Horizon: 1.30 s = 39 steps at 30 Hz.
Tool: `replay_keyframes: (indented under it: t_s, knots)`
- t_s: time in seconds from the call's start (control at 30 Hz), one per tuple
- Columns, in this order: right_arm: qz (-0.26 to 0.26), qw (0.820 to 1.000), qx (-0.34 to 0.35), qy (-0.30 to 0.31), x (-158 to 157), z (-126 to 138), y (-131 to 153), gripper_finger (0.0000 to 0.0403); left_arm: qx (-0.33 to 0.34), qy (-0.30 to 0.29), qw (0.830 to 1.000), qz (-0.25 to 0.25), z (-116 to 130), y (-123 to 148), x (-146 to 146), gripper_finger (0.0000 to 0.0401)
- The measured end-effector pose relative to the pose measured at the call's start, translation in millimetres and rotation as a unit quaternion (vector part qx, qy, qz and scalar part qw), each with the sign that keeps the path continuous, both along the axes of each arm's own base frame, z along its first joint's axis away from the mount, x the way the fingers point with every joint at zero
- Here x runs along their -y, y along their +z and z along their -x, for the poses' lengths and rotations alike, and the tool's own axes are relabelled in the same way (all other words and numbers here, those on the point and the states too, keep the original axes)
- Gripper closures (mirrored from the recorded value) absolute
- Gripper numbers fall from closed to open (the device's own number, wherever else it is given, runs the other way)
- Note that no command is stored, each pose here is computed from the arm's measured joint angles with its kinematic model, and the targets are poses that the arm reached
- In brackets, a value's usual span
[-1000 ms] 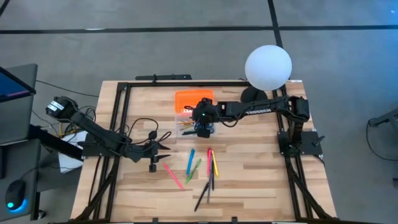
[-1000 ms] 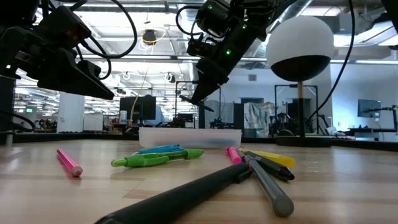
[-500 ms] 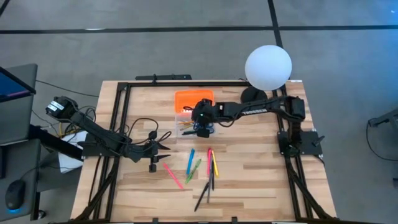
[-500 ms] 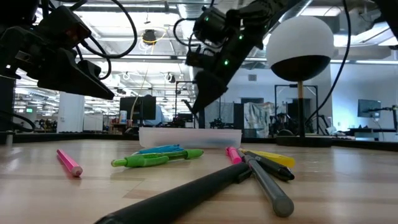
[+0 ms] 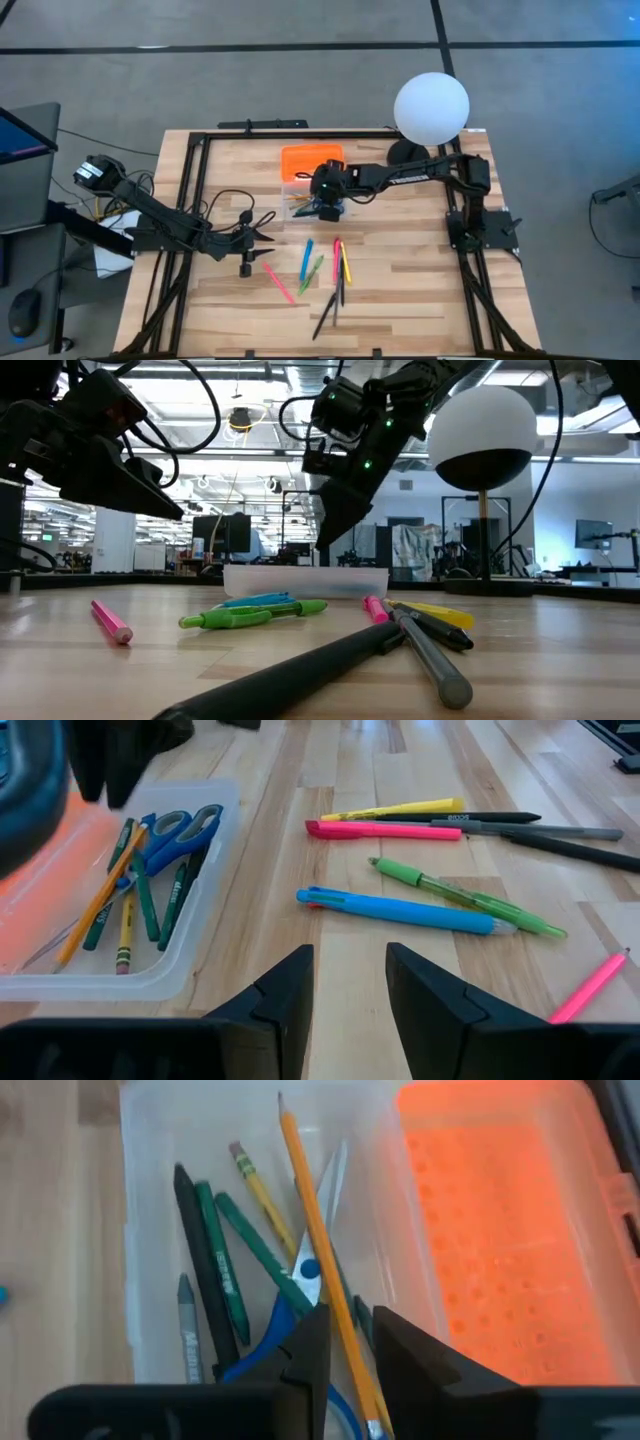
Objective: Pick & place school supplies into a supply box
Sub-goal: Put the pink pencil into the supply box
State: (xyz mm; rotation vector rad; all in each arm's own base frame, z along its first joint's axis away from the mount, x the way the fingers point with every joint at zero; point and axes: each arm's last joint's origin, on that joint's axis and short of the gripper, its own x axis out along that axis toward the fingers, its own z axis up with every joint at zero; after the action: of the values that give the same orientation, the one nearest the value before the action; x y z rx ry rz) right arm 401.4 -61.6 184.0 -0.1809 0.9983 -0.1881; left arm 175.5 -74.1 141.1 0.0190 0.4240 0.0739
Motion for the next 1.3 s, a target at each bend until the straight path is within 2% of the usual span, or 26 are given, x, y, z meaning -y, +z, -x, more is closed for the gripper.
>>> replay_keyframes:
  t_s: [0.17, 0.4, 0.67, 0.8, 0.93, 1.03, 1.17, 1.3]
  knots:
    - [-0.009, 1.000, -0.011, 0.018, -21.3, 8.9, 16.6, 0.0326, -0.011, -0.045, 0.999, 0.028, 0.2, -0.6, 3.1, 0.0278]
    - [-0.005, 0.993, -0.013, 0.114, -87.3, 24.1, 43.9, 0.0327, -0.024, -0.142, 0.989, 0.033, 0.9, -0.5, 8.3, 0.0278]
    - [-0.017, 0.983, 0.004, 0.182, -155.3, 48.1, 65.8, 0.0327, 0.025, -0.225, 0.974, 0.028, -2.7, 8.1, 14.4, 0.0278]
    - [0.019, 0.981, 0.014, 0.190, -181.1, 60.4, 72.4, 0.0327, 0.019, -0.236, 0.971, 0.021, -7.7, 3.3, 17.5, 0.0278]
    - [0.057, 0.983, 0.014, 0.172, -194.8, 76.3, 80.3, 0.0327, -0.005, -0.240, 0.971, 0.006, -21.0, -3.9, 24.3, 0.0278]
    - [0.073, 0.986, 0.028, 0.148, -193.7, 91.6, 84.4, 0.0327, -0.027, -0.250, 0.968, -0.009, -33.6, -11.1, 31.0, 0.0278]
    - [0.048, 0.989, 0.071, 0.124, -184.6, 114.9, 87.7, 0.0327, -0.047, -0.278, 0.959, -0.022, -47.5, -19.0, 39.6, 0.0278]
    - [0.017, 0.981, 0.143, 0.133, -182.4, 138.3, 83.7, 0.0327, -0.089, -0.281, 0.955, -0.039, -56.6, -26.8, 44.2, 0.0278]
